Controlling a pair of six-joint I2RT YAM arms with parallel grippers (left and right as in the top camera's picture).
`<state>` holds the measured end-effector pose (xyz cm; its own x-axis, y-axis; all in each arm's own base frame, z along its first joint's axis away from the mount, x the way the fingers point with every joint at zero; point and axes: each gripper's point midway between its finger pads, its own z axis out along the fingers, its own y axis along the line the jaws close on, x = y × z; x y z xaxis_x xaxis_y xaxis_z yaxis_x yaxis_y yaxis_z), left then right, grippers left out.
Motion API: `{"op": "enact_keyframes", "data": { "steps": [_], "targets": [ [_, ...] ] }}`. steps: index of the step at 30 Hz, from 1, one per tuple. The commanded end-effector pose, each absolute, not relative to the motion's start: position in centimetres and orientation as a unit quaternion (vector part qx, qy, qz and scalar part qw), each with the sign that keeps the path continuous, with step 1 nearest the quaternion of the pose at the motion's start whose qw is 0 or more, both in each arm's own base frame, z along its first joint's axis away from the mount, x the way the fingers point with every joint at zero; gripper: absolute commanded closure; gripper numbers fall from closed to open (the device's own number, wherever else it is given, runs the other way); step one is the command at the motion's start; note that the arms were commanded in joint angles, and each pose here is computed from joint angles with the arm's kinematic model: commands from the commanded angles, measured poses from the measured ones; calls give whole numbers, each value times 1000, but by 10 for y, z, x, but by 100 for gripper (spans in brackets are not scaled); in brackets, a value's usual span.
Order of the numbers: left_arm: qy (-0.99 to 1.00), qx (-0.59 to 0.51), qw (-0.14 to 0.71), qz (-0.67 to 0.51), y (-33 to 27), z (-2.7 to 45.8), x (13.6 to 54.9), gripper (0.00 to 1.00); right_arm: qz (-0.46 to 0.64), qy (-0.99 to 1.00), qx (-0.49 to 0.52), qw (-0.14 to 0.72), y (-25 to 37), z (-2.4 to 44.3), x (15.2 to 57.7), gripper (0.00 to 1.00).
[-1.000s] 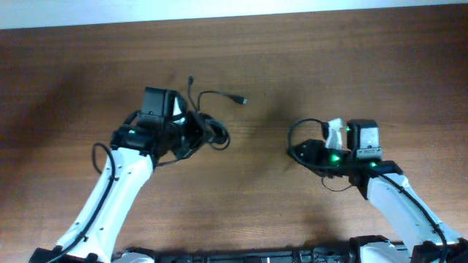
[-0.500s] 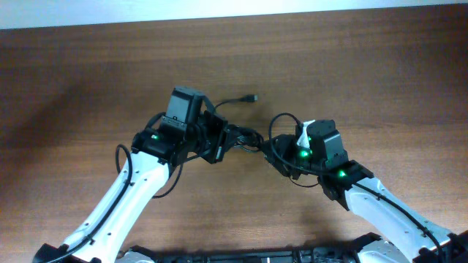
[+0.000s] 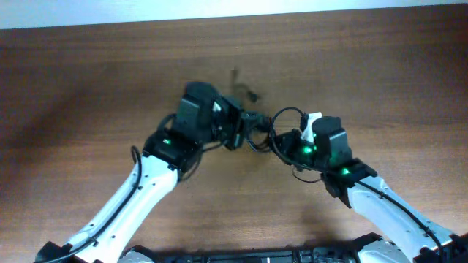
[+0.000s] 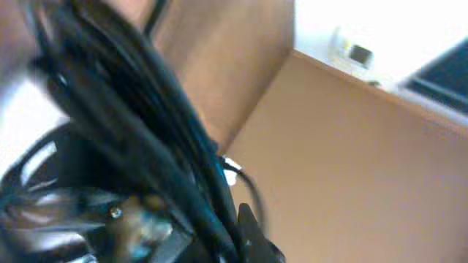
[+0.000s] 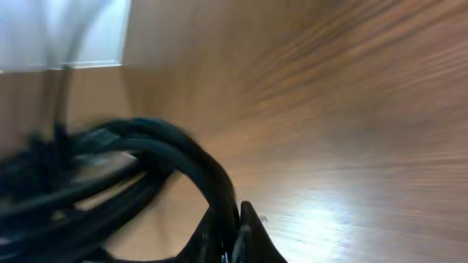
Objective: Untangle cables
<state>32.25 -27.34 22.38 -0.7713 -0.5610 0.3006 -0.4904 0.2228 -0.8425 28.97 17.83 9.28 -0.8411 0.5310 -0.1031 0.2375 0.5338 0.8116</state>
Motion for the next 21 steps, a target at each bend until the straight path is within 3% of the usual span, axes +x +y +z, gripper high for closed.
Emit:
{"op": "enact_keyframes", "data": {
  "steps": [1,4,8,9,14,16,21],
  "targets": [
    [804,-194,134,-546,-243,253,339,100,367,895,127,221,136,78,288,96],
    [812,-201,156,-524,-213,243,351,100,324,913,120,218,102,64,280,96],
    [826,-82,204,-519,-216,248,344,100,315,910,156,219,79,61,281,95],
    [822,-97,186,-529,-217,248,342,100,364,897,142,206,92,70,277,79],
    [800,-261,136,-523,-211,241,354,100,503,844,133,130,130,103,257,53],
    [785,-321,115,-517,-219,237,354,100,518,827,202,83,131,105,255,33],
    [761,-408,100,-494,-244,227,345,100,524,763,375,-53,148,108,253,33]
  ]
}}
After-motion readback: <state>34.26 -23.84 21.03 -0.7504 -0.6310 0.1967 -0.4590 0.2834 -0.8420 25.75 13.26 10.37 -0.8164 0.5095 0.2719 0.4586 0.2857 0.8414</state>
